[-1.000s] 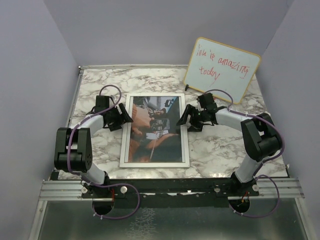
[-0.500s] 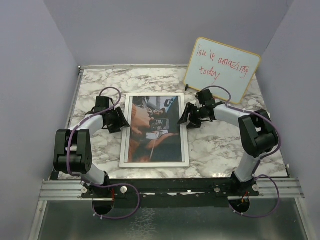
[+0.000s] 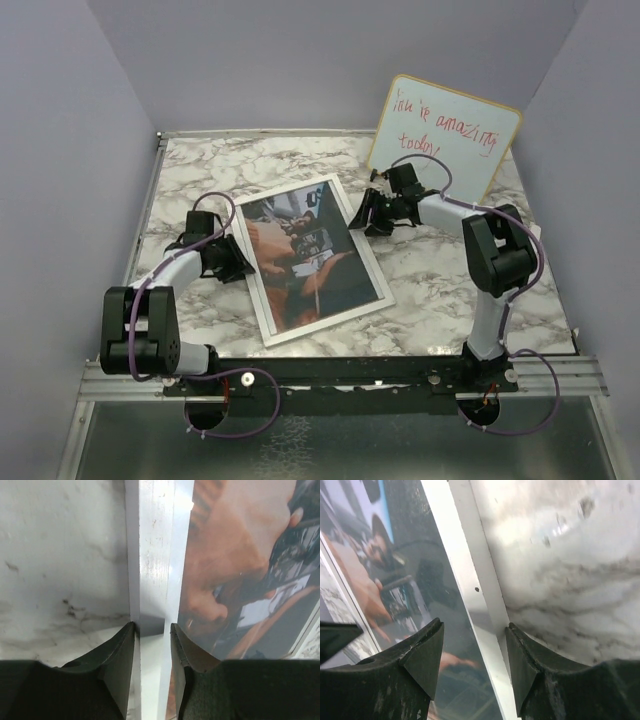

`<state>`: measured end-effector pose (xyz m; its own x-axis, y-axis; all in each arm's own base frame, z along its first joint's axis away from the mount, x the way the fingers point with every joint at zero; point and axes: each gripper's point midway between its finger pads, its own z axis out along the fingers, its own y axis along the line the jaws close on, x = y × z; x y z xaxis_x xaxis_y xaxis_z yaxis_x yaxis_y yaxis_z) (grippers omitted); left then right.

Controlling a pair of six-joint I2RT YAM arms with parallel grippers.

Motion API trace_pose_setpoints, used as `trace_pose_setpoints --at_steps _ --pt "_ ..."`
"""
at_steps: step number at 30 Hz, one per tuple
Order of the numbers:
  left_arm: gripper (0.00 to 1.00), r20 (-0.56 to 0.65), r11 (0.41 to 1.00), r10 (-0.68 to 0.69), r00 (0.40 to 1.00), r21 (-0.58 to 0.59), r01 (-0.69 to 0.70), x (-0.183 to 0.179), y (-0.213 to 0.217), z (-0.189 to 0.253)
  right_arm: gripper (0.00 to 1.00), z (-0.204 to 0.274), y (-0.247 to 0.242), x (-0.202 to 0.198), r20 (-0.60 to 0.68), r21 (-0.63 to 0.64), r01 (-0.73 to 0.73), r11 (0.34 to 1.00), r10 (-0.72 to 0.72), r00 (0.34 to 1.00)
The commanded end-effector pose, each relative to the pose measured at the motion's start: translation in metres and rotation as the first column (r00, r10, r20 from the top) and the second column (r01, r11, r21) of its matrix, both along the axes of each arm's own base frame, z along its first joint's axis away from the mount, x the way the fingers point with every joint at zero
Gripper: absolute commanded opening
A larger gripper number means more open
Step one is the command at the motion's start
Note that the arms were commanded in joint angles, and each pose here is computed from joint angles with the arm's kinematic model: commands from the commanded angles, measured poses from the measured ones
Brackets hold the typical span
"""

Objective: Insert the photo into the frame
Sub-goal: Adjust the photo frame at the center of the board.

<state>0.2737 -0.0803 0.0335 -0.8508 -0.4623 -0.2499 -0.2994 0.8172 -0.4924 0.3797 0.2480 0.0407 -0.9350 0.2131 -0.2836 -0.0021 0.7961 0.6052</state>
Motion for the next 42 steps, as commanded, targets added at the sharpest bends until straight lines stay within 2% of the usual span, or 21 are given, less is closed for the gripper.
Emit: trace_pose_setpoints --at_steps 1,2,4,6,9,14,16,20,24,29,32,35,37,39,42 --pt "0.35 -0.044 0.989 0.014 0.999 -0.148 -0.020 -0.027 -0.026 0.013 0.56 0.022 0.032 0.033 0.127 0.107 -0.067 0.992 0.053 0.991" --pt "0.37 -0.039 0.988 0.023 0.999 -0.154 -0.029 -0.029 -0.026 0.015 0.56 0.023 0.032 0.038 0.138 0.105 -0.059 0.993 0.045 0.989" --pt "0.50 -0.022 0.990 0.038 0.999 -0.134 -0.041 -0.028 -0.023 0.019 0.56 0.030 0.029 0.050 0.164 0.080 -0.019 0.997 0.005 0.986" --pt "0.63 -0.001 0.996 0.059 0.998 -0.072 -0.059 -0.022 -0.013 0.025 0.58 0.045 0.019 0.060 0.208 0.047 0.054 0.997 -0.063 0.976" --pt "0.75 0.040 0.996 0.080 0.996 0.046 -0.082 -0.007 0.007 0.035 0.63 0.070 -0.010 0.065 0.262 -0.029 0.207 0.978 -0.193 0.946" --pt "0.85 0.137 0.961 0.094 0.986 0.244 -0.126 0.038 0.042 0.060 0.72 0.096 -0.065 0.038 0.292 -0.168 0.400 0.901 -0.342 0.893" --pt "0.87 0.181 0.953 0.072 0.981 0.276 -0.121 0.066 0.047 0.073 0.74 0.093 -0.076 0.015 0.251 -0.196 0.420 0.886 -0.369 0.895" --pt "0.88 0.245 0.955 -0.005 0.969 0.290 -0.068 0.130 0.043 0.090 0.78 0.069 -0.083 -0.044 0.078 -0.219 0.403 0.889 -0.396 0.915" --pt "0.88 0.311 0.951 -0.066 0.948 0.307 -0.034 0.192 0.041 0.096 0.80 0.053 -0.071 -0.098 -0.092 -0.140 0.335 0.932 -0.349 0.933" --pt "0.88 0.314 0.950 -0.170 0.934 0.304 0.071 0.244 0.029 0.066 0.83 0.045 -0.059 -0.138 -0.178 -0.033 0.258 0.966 -0.259 0.949" --pt "0.89 0.311 0.953 -0.197 0.930 0.283 0.107 0.259 0.022 0.054 0.84 0.041 -0.058 -0.146 -0.195 -0.024 0.220 0.975 -0.220 0.956" --pt "0.91 0.318 0.954 -0.215 0.923 0.271 0.129 0.265 0.018 0.047 0.84 0.033 -0.061 -0.152 -0.234 -0.068 0.201 0.977 -0.212 0.949" --pt "0.92 0.309 0.953 -0.233 0.922 0.263 0.152 0.263 0.015 0.038 0.84 0.026 -0.067 -0.157 -0.263 -0.115 0.199 0.973 -0.223 0.939" --pt "0.92 0.291 0.952 -0.248 0.924 0.252 0.176 0.259 0.012 0.029 0.83 0.019 -0.084 -0.160 -0.268 -0.223 0.239 0.945 -0.296 0.917" --pt "0.92 0.267 0.951 -0.255 0.930 0.242 0.191 0.250 0.011 0.018 0.83 0.020 -0.103 -0.162 -0.214 -0.296 0.274 0.915 -0.343 0.915"
